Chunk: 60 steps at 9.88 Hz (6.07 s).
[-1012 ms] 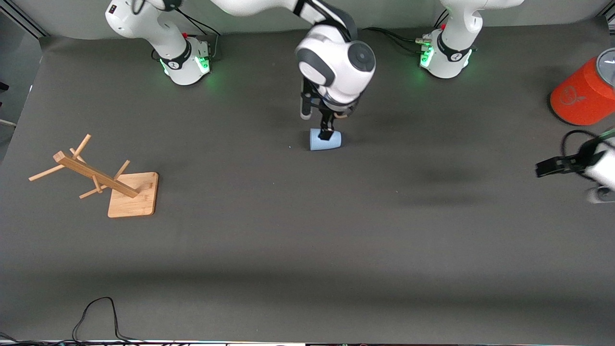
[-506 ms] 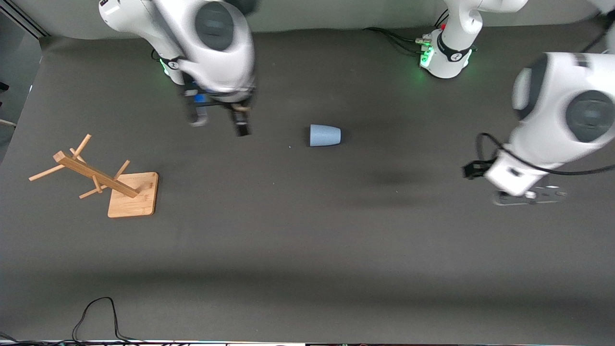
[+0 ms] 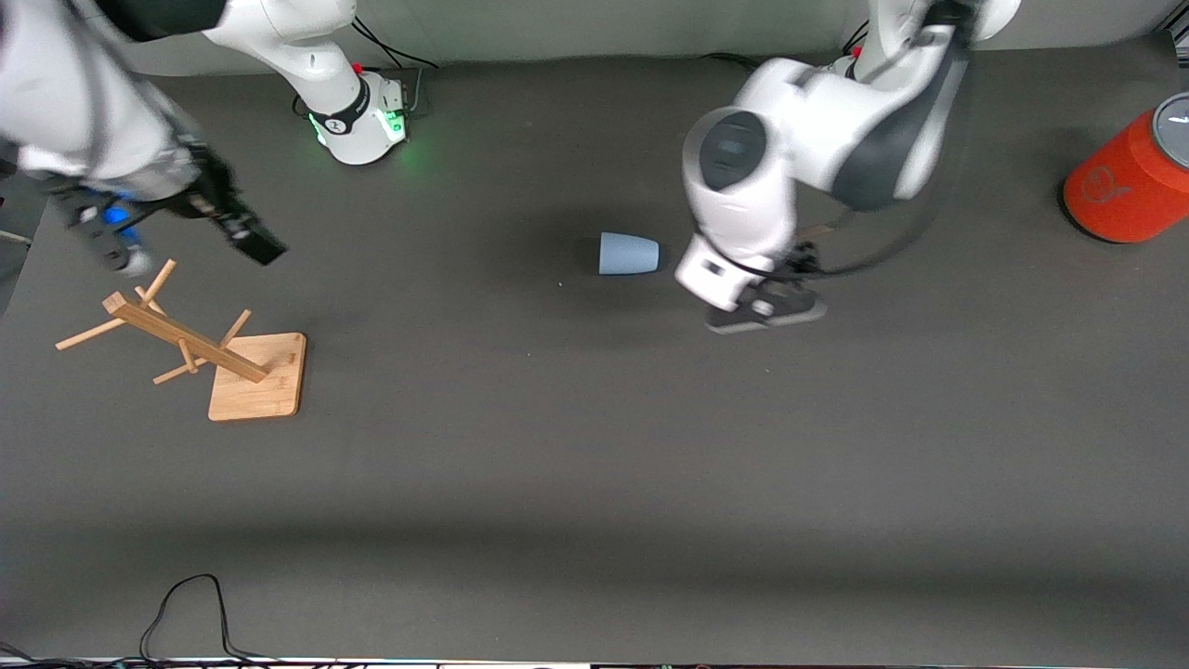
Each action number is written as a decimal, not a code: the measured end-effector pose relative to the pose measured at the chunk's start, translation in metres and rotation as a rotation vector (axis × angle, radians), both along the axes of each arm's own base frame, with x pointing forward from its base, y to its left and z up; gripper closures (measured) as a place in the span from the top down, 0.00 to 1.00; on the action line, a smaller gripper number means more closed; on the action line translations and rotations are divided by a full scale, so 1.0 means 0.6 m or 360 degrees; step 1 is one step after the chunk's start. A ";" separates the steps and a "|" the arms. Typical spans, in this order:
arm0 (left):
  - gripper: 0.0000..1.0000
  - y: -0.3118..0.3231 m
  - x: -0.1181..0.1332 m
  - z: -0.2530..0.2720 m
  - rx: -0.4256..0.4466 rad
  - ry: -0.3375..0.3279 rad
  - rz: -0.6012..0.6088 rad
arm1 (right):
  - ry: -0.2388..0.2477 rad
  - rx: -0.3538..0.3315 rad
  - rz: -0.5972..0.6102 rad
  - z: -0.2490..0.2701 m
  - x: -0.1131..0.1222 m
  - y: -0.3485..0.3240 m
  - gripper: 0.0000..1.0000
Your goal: Rotate and upright cup with both arms
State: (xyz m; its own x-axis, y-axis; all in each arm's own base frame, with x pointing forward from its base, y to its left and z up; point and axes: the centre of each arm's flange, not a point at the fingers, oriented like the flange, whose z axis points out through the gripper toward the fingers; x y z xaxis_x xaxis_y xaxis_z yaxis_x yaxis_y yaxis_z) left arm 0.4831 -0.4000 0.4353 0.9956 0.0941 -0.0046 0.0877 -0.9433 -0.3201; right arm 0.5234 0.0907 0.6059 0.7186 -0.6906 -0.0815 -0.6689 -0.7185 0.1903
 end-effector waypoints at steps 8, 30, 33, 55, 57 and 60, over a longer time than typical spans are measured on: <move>1.00 -0.344 -0.226 -0.303 0.0505 -0.0166 -0.0039 | -0.0169 0.0166 0.0893 0.005 0.048 -0.205 1.00; 0.06 -0.232 -0.037 -0.074 -0.0072 -0.0467 0.0535 | -0.0234 0.0196 0.1021 0.004 0.056 -0.197 1.00; 0.06 -0.160 -0.070 -0.065 -0.0307 -0.0572 0.0839 | -0.0234 0.0197 0.1023 0.003 0.056 -0.196 1.00; 1.00 -0.211 -0.180 -0.260 -0.0262 -0.0906 0.1343 | -0.0232 0.0233 0.1160 0.004 0.055 -0.191 1.00; 1.00 -0.169 -0.111 -0.180 -0.0272 -0.0683 0.1218 | -0.0232 0.0236 0.1190 0.005 0.055 -0.174 1.00; 1.00 -0.029 -0.018 -0.017 -0.0294 -0.0319 0.0762 | -0.0233 0.0237 0.1200 0.006 0.055 -0.169 1.00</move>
